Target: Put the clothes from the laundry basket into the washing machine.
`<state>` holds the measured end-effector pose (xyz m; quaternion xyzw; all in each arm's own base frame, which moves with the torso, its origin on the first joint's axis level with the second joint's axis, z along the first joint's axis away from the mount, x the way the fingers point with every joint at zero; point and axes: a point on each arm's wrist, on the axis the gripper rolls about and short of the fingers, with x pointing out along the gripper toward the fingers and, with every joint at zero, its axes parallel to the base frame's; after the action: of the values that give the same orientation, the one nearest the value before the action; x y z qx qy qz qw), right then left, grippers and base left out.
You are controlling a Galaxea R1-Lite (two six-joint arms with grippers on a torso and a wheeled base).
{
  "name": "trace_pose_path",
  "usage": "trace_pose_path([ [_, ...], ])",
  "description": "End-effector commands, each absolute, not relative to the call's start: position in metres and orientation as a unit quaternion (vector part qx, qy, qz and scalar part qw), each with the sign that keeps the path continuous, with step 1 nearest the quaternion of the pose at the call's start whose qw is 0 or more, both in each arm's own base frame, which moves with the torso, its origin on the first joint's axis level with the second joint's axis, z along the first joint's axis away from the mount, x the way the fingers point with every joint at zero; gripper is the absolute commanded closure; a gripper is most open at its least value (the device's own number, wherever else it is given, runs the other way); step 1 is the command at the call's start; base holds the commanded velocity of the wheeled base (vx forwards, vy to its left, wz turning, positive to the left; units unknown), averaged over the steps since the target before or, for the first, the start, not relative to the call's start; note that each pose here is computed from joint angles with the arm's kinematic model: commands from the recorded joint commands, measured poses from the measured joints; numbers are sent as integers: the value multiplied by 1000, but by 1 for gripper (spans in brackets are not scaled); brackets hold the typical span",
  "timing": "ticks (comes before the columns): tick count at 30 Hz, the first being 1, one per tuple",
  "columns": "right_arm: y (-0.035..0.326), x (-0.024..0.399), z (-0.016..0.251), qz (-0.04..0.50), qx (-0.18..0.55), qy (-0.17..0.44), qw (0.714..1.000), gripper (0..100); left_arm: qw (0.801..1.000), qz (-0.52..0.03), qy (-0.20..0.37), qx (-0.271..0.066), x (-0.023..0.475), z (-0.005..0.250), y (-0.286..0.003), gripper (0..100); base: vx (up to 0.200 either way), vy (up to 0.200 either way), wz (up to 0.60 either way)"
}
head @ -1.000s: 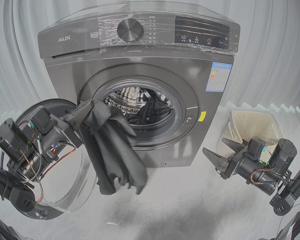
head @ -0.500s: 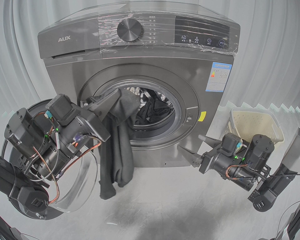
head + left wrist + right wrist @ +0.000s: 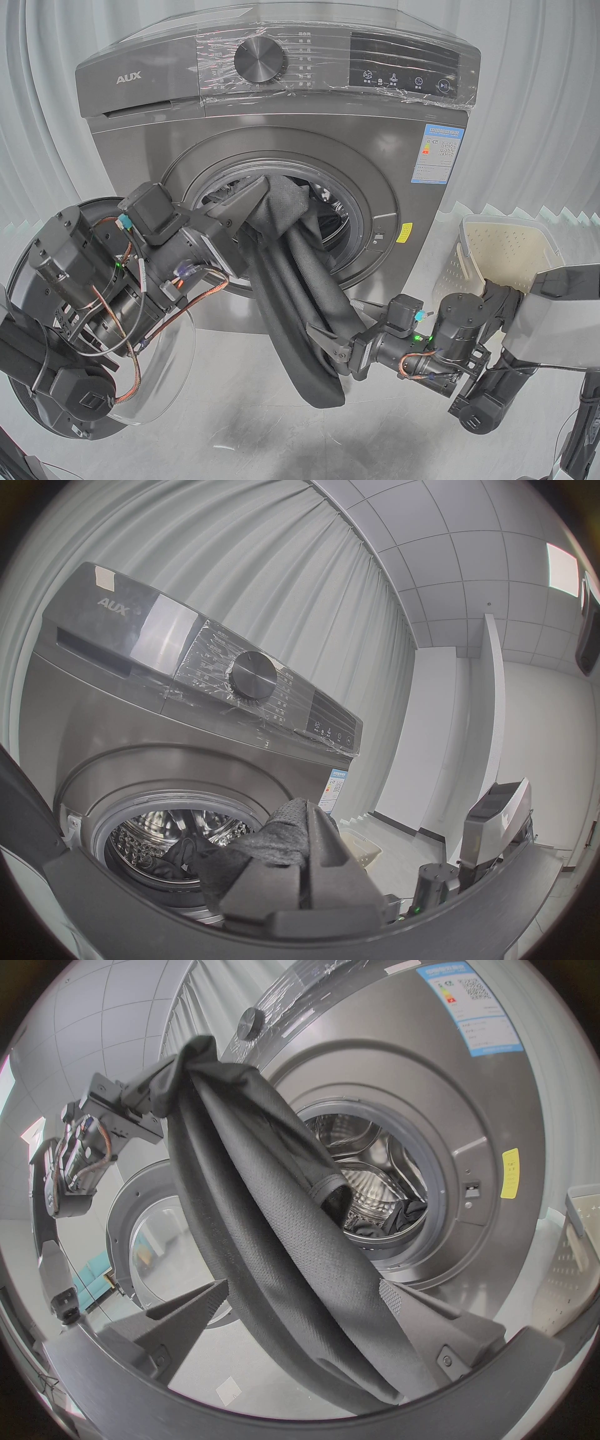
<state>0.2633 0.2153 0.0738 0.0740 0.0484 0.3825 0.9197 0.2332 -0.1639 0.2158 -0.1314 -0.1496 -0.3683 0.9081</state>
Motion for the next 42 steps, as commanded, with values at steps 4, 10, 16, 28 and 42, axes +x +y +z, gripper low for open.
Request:
trace_pose_path([
  [4, 240, 281, 44, 393, 63, 59, 915, 0, 905, -377, -144, -133, 231, 213, -173, 100, 0, 0, 0],
  [10, 259, 277, 41, 424, 59, 50, 902, 0, 909, -369, -141, -137, 239, 209, -185, 100, 0, 0, 0],
  [16, 273, 283, 31, 431, 57, 50, 899, 0, 909, -368, -142, -138, 242, 208, -188, 100, 0, 0, 0],
  [28, 291, 311, 1, 424, 54, 37, 903, 0, 908, -366, -151, -140, 240, 213, -186, 100, 0, 0, 0],
  [42, 274, 337, -6, 358, 57, 33, 931, 100, 909, -361, -152, -140, 241, 212, -183, 100, 0, 0, 0],
])
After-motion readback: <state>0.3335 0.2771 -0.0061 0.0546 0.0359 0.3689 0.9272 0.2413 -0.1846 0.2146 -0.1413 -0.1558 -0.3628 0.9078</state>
